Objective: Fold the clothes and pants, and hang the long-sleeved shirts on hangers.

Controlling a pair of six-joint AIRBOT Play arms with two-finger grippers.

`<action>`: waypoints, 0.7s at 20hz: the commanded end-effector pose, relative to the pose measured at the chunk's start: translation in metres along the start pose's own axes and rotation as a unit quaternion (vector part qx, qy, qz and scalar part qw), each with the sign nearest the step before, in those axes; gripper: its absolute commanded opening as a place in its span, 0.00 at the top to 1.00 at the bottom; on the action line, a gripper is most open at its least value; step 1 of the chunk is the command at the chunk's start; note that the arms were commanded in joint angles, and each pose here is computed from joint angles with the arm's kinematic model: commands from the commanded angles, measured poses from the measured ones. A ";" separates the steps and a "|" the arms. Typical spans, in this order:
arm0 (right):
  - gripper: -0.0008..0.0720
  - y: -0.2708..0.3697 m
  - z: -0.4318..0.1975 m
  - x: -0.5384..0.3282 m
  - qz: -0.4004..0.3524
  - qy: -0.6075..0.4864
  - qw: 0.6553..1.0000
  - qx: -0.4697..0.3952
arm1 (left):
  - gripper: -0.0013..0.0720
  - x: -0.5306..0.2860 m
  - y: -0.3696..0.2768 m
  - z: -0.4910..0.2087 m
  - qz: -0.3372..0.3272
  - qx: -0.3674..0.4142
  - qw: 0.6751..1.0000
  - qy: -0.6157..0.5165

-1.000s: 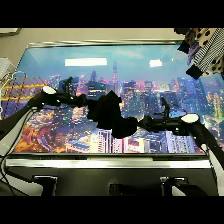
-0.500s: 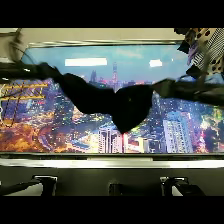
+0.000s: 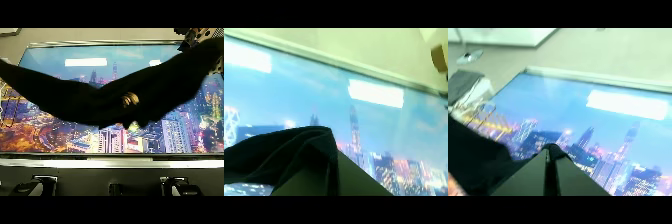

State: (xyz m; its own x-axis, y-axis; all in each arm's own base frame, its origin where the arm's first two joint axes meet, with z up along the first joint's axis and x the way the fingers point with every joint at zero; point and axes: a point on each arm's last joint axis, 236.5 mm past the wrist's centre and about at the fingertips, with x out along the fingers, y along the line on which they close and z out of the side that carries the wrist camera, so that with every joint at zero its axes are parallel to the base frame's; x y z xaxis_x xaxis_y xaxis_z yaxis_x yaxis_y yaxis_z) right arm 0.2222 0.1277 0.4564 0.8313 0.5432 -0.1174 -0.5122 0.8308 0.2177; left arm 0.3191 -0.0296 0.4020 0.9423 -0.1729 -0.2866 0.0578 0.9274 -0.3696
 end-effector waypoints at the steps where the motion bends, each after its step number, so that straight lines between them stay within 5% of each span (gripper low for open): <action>1: 0.95 -0.019 0.016 -0.027 -0.075 -0.030 0.996 0.027 | 0.97 -0.045 0.011 0.011 0.044 -0.015 0.998 -0.045; 5: 0.95 -0.082 -0.049 0.038 -0.116 0.123 0.980 0.103 | 0.97 0.023 0.052 -0.055 0.086 -0.003 0.991 0.102; 14: 0.95 -0.254 -0.345 0.231 -0.155 0.454 0.828 0.291 | 0.96 0.251 0.177 -0.315 0.116 -0.023 0.905 0.408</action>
State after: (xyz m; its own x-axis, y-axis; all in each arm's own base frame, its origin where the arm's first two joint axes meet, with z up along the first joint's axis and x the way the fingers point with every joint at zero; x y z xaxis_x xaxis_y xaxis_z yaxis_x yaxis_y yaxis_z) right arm 0.4352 0.0850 0.1503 0.4222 0.3991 -0.8139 0.0138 0.8950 0.4459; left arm 0.4378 -0.0020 0.0826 0.4876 -0.1381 -0.8621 -0.1740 0.9522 -0.2510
